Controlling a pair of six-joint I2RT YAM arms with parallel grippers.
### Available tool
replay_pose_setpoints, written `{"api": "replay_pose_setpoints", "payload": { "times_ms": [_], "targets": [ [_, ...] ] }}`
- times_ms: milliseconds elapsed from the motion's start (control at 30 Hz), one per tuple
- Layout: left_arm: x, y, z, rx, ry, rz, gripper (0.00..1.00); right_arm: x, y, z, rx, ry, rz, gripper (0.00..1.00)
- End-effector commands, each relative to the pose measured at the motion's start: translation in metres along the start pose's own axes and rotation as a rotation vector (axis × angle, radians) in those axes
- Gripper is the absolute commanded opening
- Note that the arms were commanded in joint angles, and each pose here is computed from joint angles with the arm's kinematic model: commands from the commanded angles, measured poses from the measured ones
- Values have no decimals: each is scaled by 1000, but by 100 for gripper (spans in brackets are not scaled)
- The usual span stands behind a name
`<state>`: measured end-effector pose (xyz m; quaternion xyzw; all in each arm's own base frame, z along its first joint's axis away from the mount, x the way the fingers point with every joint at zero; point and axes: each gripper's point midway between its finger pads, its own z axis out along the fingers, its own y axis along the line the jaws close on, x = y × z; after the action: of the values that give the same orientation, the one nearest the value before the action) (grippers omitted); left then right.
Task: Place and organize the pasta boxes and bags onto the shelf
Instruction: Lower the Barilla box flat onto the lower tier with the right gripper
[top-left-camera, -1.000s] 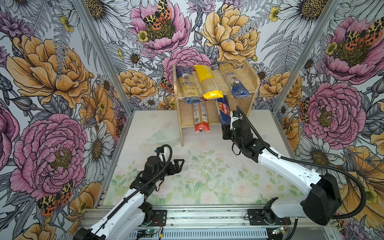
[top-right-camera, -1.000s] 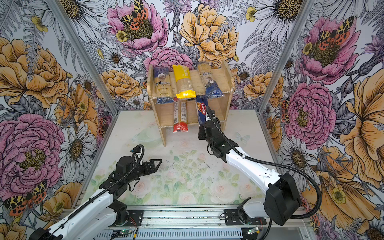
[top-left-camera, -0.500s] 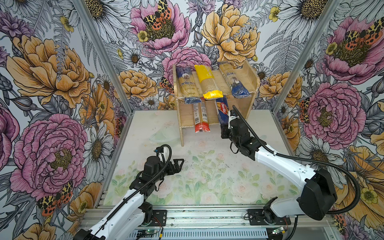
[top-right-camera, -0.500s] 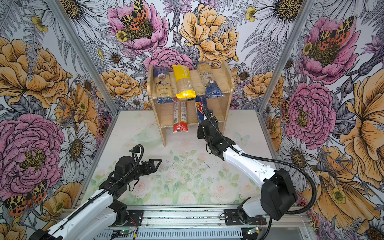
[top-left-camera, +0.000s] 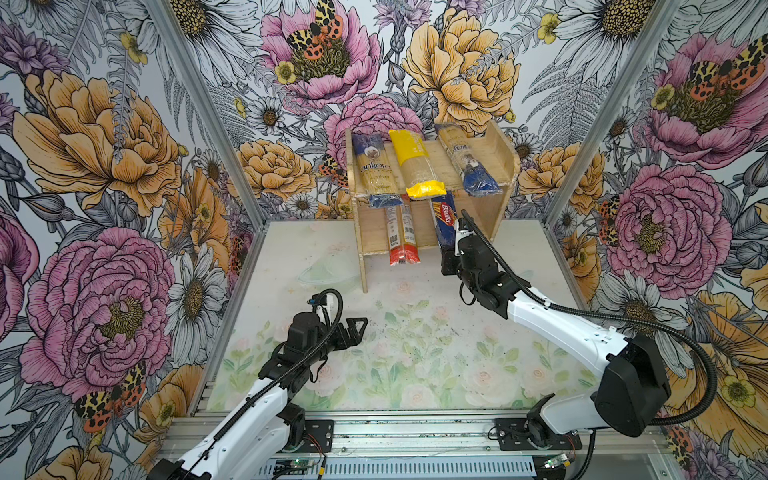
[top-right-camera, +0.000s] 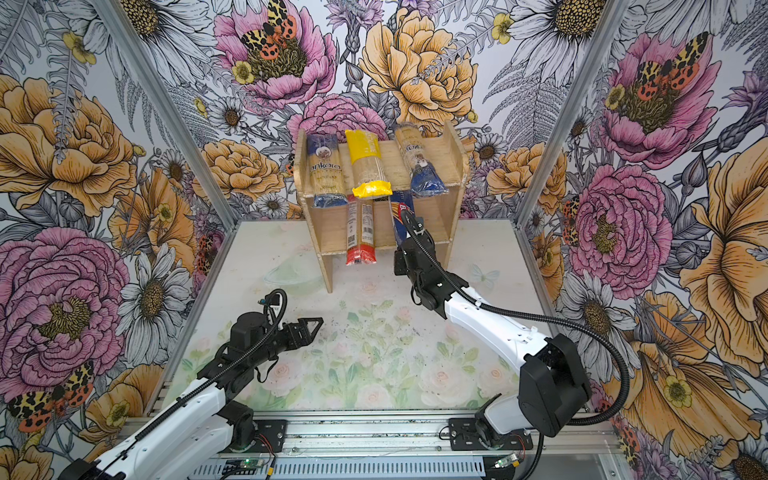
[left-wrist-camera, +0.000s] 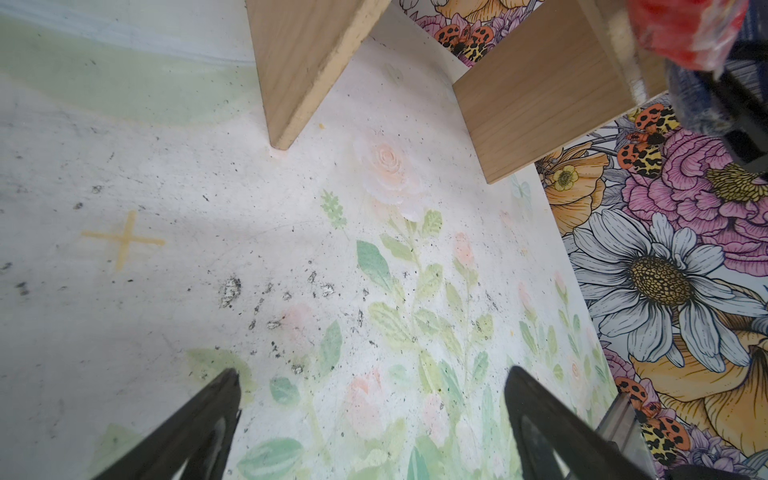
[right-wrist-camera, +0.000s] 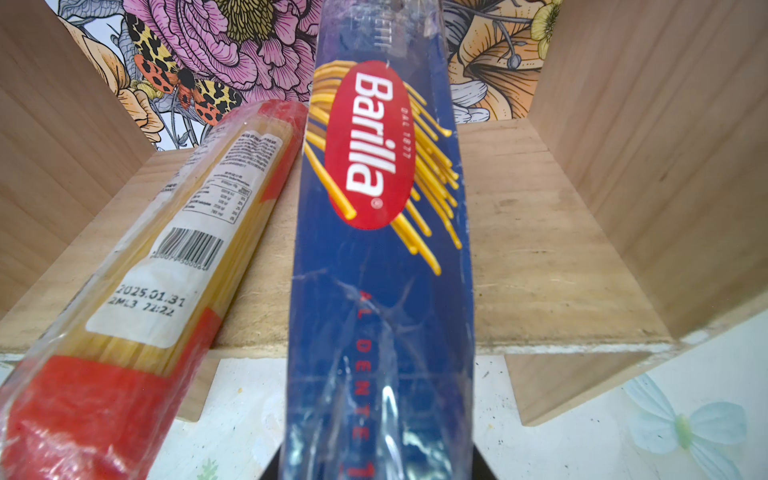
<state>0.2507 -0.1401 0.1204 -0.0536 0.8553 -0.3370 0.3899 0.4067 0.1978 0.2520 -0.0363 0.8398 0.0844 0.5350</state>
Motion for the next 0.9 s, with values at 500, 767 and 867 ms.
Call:
{"api": "replay_pose_setpoints", "payload": {
  "times_ms": [500,767,867],
  "targets": [
    [2,2,-3,11,3,13,99,-74,5,-9,11,-241,79,0],
    [2,1,-3,15,2,13,99,-81,7,-7,10,-252,73,0],
    [1,1,-3,17,0,13,99,-80,7,-5,13,-248,71,0]
  ]
}}
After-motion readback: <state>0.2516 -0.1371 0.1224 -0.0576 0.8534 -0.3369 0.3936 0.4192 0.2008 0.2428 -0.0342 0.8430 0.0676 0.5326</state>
